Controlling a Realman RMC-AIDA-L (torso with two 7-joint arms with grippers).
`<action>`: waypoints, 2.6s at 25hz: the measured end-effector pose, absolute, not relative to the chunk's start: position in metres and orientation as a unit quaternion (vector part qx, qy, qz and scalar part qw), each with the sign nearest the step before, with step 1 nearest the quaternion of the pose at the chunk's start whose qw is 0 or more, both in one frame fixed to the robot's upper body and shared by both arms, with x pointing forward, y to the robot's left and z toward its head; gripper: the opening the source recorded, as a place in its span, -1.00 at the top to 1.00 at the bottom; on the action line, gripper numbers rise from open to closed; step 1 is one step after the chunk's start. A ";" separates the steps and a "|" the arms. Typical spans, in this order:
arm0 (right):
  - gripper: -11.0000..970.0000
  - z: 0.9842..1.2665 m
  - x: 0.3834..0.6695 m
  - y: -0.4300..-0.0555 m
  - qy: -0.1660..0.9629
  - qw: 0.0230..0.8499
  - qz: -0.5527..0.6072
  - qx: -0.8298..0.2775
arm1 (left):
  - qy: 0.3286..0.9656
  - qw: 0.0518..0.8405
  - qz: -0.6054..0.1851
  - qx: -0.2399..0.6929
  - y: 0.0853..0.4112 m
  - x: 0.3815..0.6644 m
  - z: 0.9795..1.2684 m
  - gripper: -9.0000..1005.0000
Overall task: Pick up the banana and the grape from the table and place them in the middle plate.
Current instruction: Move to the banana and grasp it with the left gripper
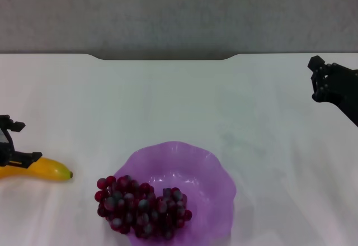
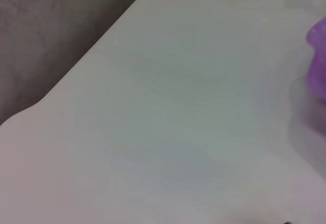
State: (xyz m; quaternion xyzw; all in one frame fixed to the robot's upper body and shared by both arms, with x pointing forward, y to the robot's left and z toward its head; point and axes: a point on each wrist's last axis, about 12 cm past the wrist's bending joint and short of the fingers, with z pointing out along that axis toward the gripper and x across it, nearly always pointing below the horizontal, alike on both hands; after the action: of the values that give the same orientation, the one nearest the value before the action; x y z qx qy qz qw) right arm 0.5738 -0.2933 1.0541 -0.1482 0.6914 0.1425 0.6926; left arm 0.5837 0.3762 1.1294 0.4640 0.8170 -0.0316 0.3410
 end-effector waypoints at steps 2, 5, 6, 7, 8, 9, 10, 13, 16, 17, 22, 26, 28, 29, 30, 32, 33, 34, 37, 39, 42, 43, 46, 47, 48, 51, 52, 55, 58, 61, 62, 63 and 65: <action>0.96 1.055 0.574 -0.293 0.690 0.694 0.148 -0.146 | 0.818 0.335 -0.026 0.467 0.376 0.585 1.125 -0.59; 0.96 1.054 0.573 -0.293 0.691 0.691 0.155 -0.143 | 0.819 0.319 -0.014 0.477 0.373 0.587 1.118 -0.58; 0.96 1.054 0.572 -0.293 0.692 0.690 0.156 -0.143 | 0.820 0.316 -0.011 0.478 0.373 0.587 1.116 -0.58; 0.96 1.054 0.572 -0.293 0.693 0.689 0.157 -0.145 | 0.820 0.311 -0.009 0.480 0.371 0.588 1.114 -0.58; 0.96 1.054 0.572 -0.293 0.693 0.688 0.157 -0.146 | 0.821 0.309 -0.006 0.480 0.371 0.589 1.113 -0.58; 0.96 1.054 0.572 -0.293 0.693 0.688 0.158 -0.147 | 0.822 0.306 -0.001 0.480 0.370 0.590 1.111 -0.57; 0.96 1.054 0.572 -0.293 0.693 0.688 0.158 -0.147 | 0.823 0.304 0.004 0.480 0.370 0.591 1.110 -0.57; 0.96 1.054 0.572 -0.293 0.693 0.688 0.157 -0.147 | 0.824 0.297 0.013 0.482 0.366 0.594 1.107 -0.56; 0.96 1.054 0.572 -0.293 0.693 0.688 0.159 -0.146 | 0.827 0.288 0.026 0.483 0.364 0.597 1.101 -0.56; 0.96 1.054 0.572 -0.293 0.693 0.688 0.160 -0.146 | 0.827 0.288 0.026 0.483 0.364 0.597 1.101 -0.55; 0.96 1.054 0.570 -0.292 0.689 0.689 0.166 -0.148 | 0.831 0.280 0.038 0.478 0.365 0.596 1.098 -0.54; 0.96 1.054 0.570 -0.293 0.689 0.690 0.167 -0.148 | 0.833 0.278 0.042 0.477 0.367 0.596 1.097 -0.53; 0.96 1.054 0.570 -0.293 0.689 0.689 0.169 -0.146 | 0.833 0.275 0.044 0.479 0.367 0.595 1.096 -0.53; 0.96 1.054 0.570 -0.293 0.689 0.689 0.170 -0.145 | 0.833 0.275 0.045 0.478 0.368 0.595 1.096 -0.52; 0.96 1.055 0.570 -0.293 0.689 0.689 0.170 -0.145 | 0.833 0.276 0.048 0.478 0.368 0.595 1.096 -0.52; 0.96 1.055 0.570 -0.293 0.689 0.689 0.170 -0.145 | 0.833 0.276 0.052 0.477 0.369 0.596 1.095 -0.52; 0.96 1.055 0.570 -0.293 0.689 0.690 0.170 -0.146 | 0.833 0.275 0.054 0.478 0.368 0.596 1.095 -0.51; 0.96 1.055 0.570 -0.293 0.688 0.690 0.171 -0.146 | 0.832 0.273 0.057 0.480 0.368 0.597 1.094 -0.51; 0.96 1.057 0.569 -0.293 0.682 0.695 0.177 -0.146 | 0.832 0.270 0.059 0.481 0.366 0.597 1.093 -0.50; 0.96 1.058 0.569 -0.294 0.681 0.695 0.178 -0.145 | 0.833 0.265 0.057 0.482 0.365 0.597 1.091 -0.50; 0.96 1.058 0.569 -0.295 0.681 0.695 0.179 -0.144 | 0.835 0.263 0.057 0.481 0.366 0.596 1.089 -0.49; 0.96 1.058 0.568 -0.295 0.682 0.695 0.178 -0.144 | 0.835 0.263 0.058 0.480 0.366 0.596 1.089 -0.49; 0.96 1.057 0.568 -0.295 0.682 0.695 0.178 -0.144 | 0.835 0.263 0.064 0.479 0.367 0.596 1.088 -0.48; 0.96 1.057 0.568 -0.295 0.682 0.695 0.178 -0.144 | 0.834 0.263 0.065 0.480 0.367 0.596 1.088 -0.48; 0.96 1.057 0.568 -0.295 0.682 0.695 0.178 -0.144 | 0.833 0.262 0.067 0.482 0.366 0.597 1.088 -0.48; 0.96 1.057 0.568 -0.295 0.682 0.695 0.178 -0.144 | 0.832 0.260 0.073 0.484 0.365 0.598 1.087 -0.47; 0.96 1.057 0.568 -0.295 0.682 0.695 0.178 -0.144 | 0.832 0.259 0.075 0.485 0.365 0.598 1.086 -0.47; 0.96 1.058 0.568 -0.295 0.681 0.695 0.179 -0.144 | 0.832 0.256 0.076 0.486 0.365 0.597 1.085 -0.46; 0.96 1.058 0.568 -0.295 0.680 0.696 0.182 -0.142 | 0.832 0.257 0.078 0.485 0.365 0.597 1.084 -0.45; 0.96 1.059 0.568 -0.295 0.678 0.697 0.185 -0.142 | 0.832 0.256 0.079 0.486 0.365 0.597 1.084 -0.45; 0.96 1.059 0.568 -0.295 0.678 0.697 0.186 -0.141 | 0.832 0.255 0.079 0.487 0.364 0.597 1.083 -0.44; 0.96 1.059 0.568 -0.295 0.678 0.697 0.186 -0.142 | 0.832 0.254 0.079 0.487 0.364 0.597 1.083 -0.44; 0.96 1.059 0.568 -0.295 0.678 0.697 0.186 -0.142 | 0.832 0.254 0.079 0.486 0.363 0.597 1.081 -0.44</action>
State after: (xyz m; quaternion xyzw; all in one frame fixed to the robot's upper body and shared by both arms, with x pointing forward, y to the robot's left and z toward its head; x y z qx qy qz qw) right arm 0.5682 -0.2949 1.0592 -0.1415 0.6778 0.1856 0.6972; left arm 0.5972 0.3632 1.0815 0.4862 0.8324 0.0794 0.2539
